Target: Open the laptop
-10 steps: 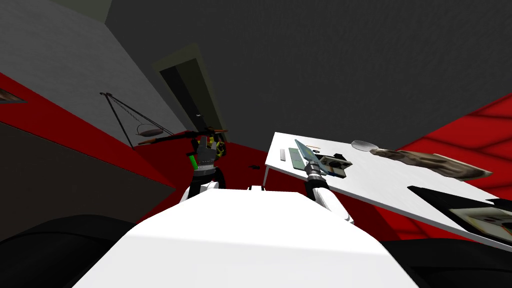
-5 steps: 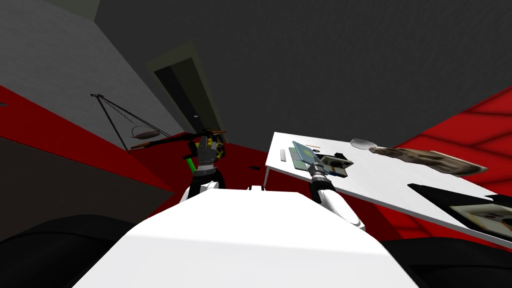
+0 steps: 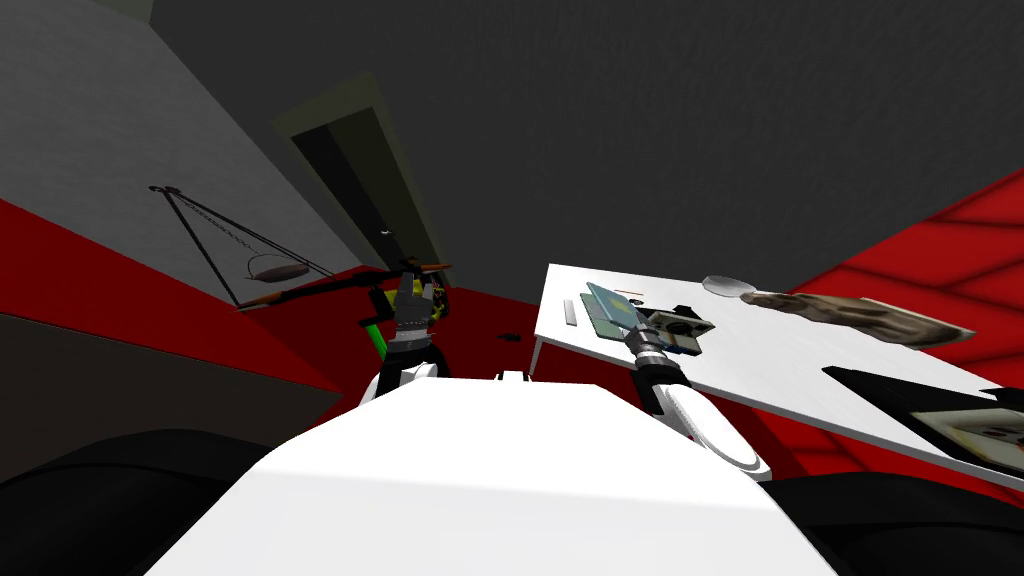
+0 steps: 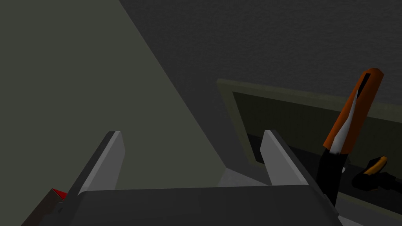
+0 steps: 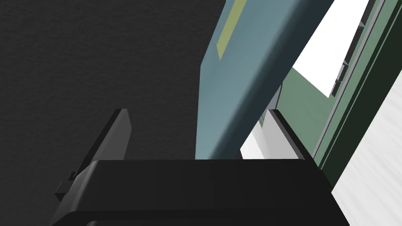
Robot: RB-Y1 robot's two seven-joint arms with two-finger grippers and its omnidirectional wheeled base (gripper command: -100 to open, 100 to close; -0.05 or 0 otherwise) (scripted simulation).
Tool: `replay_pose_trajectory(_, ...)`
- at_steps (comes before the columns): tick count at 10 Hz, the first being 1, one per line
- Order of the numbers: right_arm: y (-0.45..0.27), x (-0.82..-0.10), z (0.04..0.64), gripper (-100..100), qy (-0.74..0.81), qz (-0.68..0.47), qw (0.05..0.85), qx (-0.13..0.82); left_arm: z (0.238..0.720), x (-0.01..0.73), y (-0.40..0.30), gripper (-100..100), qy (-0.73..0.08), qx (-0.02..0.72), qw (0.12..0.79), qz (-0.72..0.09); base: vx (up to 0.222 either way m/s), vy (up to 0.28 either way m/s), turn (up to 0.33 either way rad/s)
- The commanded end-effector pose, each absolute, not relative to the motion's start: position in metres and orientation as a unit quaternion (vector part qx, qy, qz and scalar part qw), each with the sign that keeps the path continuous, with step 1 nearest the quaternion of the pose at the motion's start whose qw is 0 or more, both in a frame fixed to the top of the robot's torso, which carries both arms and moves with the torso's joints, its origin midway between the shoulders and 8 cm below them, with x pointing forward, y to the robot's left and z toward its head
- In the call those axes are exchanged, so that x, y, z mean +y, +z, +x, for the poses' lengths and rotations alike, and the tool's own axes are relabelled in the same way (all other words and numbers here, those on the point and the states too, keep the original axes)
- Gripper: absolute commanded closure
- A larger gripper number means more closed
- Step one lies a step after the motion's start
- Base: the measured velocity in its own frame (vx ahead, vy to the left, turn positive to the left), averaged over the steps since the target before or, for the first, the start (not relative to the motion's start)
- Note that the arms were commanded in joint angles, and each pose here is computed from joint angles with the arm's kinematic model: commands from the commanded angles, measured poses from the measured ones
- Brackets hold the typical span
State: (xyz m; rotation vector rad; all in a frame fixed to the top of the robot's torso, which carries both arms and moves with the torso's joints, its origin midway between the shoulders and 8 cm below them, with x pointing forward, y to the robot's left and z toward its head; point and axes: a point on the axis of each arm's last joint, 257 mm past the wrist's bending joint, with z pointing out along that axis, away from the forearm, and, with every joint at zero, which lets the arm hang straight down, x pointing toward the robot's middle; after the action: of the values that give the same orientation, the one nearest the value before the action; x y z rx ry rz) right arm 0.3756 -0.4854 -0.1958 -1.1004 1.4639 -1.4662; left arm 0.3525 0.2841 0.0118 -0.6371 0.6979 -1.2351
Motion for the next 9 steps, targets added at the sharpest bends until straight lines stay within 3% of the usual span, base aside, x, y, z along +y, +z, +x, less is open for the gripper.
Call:
replay_pose_trajectory(1,-0.1763,-0.4934,0.3706,-100,-0.573,-0.440,0.397,0.565,0.3525,0.2841,0.0118,0,-0.557,0.315,0.713,-0.287,0.040,0.030,-0.029)
replay_pose_trajectory(3,-0.1751,-0.4945,0.3678,-100,-0.571,-0.442,0.398,0.566,0.3526,0.2841,0.0118,0,-0.557,0.315,0.713,-0.287,-0.002,-0.001,-0.006)
replay_pose_trajectory(4,-0.1743,-0.4945,0.3680,0,-0.571,-0.443,0.398,0.565,0.3526,0.2841,0.0118,0,-0.557,0.315,0.713,-0.287,0.000,0.000,0.000)
replay_pose_trajectory(9,-0.1740,-0.4951,0.3679,0,-0.572,-0.442,0.398,0.565,0.3526,0.2841,0.0118,0,-0.557,0.315,0.713,-0.287,0.000,0.000,0.000)
